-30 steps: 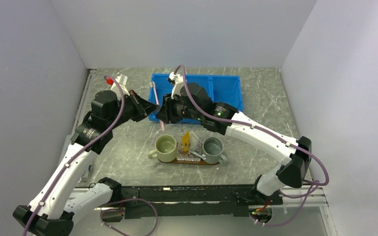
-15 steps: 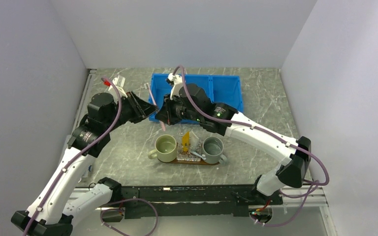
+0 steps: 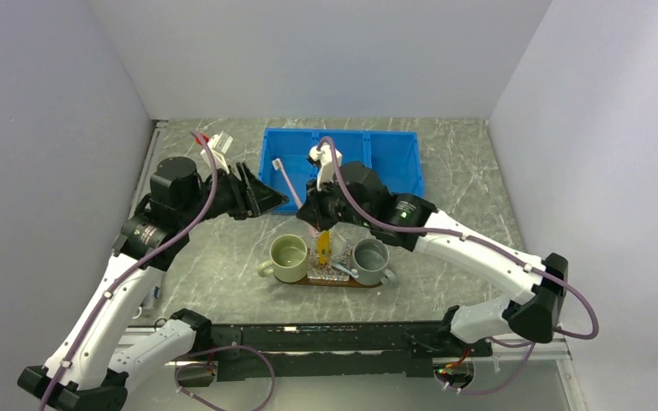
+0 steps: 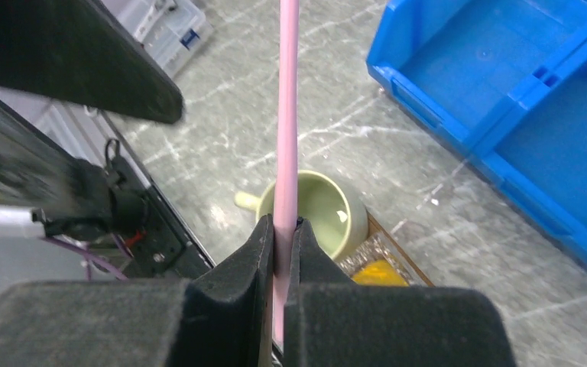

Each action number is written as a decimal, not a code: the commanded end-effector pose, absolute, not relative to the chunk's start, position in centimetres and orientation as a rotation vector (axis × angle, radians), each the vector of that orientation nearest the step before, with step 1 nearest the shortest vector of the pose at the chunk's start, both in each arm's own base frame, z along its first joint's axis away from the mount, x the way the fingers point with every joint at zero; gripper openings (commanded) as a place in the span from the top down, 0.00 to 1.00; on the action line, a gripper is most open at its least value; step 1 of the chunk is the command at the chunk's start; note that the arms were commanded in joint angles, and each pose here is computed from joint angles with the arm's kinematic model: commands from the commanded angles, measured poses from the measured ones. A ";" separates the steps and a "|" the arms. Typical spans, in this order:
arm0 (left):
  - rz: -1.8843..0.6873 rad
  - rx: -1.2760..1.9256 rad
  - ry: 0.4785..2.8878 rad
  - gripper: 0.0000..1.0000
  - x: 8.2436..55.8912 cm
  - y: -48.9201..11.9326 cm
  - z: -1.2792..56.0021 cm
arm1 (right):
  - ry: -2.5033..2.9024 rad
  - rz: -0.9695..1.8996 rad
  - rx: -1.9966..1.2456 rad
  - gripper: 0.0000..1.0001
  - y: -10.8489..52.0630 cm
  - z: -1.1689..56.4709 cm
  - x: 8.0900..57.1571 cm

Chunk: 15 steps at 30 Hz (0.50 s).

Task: Prepare toiletry sets of a toothbrush and toothpaste on the tray

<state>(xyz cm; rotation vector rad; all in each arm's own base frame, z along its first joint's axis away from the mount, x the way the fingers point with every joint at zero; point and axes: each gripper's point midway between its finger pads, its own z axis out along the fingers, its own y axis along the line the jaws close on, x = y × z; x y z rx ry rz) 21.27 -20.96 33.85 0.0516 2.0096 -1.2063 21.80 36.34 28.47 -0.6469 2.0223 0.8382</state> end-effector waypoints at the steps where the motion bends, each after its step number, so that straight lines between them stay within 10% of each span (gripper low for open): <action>1: -1.215 0.235 1.976 0.40 19.4 -21.2 36.3 | 1.943 0.762 -0.729 1.00 33.7 29.0 21.2; 15: -1.214 0.561 1.986 0.33 15.6 -21.0 37.3 | 1.815 0.900 -1.062 1.00 30.6 28.3 14.6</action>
